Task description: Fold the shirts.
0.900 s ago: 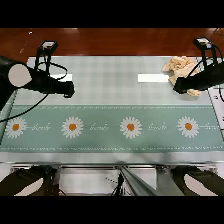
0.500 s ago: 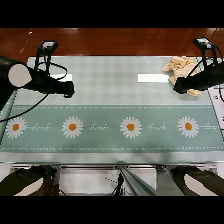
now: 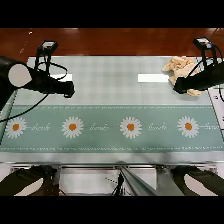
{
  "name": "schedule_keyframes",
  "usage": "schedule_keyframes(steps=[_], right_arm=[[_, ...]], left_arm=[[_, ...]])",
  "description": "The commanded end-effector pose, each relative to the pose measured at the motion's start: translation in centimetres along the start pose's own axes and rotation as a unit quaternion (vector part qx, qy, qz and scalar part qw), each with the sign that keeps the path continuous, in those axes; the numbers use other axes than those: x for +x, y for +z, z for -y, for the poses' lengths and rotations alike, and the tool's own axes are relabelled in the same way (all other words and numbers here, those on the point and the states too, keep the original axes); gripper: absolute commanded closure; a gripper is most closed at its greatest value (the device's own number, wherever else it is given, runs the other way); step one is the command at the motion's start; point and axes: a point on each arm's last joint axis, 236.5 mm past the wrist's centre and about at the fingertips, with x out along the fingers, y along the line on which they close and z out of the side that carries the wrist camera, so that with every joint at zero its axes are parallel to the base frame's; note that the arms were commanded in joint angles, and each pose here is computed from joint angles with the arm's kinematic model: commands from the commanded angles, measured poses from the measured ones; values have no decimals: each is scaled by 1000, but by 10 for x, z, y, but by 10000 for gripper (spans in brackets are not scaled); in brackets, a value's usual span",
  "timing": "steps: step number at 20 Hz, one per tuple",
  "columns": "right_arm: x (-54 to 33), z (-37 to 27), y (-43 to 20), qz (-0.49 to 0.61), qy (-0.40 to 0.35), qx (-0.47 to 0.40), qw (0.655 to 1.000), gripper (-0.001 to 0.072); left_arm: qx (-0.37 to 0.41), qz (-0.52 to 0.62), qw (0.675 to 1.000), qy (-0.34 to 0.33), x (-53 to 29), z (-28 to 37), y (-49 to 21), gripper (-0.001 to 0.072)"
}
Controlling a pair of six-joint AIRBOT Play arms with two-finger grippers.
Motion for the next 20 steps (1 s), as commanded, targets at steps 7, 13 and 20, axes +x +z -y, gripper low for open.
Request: schedule_keyframes(steps=[7,13,20], right_arm=[[-21,60,83,183,-118,33,975,111],[11,186,85,217,-191,220,932,113],[150,165,36,66,-58,267,960,111]], left_arm=[[0,42,999,-6,12,3,25,-10],[1,44,999,-4,18,3,28,-11],[1,9,1000,1,19,1,11,-11]])
